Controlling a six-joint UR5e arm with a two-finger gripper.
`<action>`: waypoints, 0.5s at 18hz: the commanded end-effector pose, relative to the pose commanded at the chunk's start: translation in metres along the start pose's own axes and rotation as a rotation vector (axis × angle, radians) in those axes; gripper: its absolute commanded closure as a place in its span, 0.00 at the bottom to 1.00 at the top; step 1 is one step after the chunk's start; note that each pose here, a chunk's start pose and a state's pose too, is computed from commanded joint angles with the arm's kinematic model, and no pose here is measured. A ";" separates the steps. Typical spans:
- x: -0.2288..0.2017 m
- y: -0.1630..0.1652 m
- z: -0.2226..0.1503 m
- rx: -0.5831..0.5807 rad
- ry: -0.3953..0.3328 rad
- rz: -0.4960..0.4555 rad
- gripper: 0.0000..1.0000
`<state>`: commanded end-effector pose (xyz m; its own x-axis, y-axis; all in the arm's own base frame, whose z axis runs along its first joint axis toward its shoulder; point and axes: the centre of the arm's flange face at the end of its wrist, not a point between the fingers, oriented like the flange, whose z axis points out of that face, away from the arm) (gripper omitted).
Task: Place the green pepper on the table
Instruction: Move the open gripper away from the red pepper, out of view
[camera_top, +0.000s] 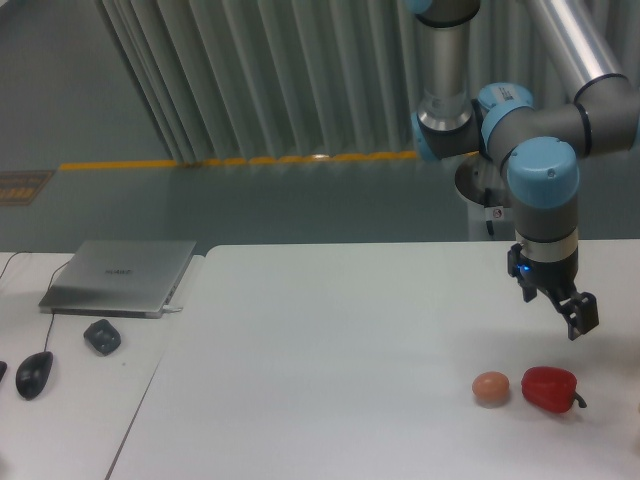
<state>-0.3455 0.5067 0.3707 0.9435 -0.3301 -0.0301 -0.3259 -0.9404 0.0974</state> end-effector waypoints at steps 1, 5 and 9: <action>0.000 -0.001 0.001 -0.001 0.001 0.005 0.00; -0.002 0.000 0.001 -0.001 -0.001 -0.005 0.00; -0.001 0.003 0.005 -0.006 0.005 -0.010 0.00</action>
<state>-0.3481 0.5037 0.3665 0.9470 -0.3202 -0.0263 -0.3161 -0.9432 0.1027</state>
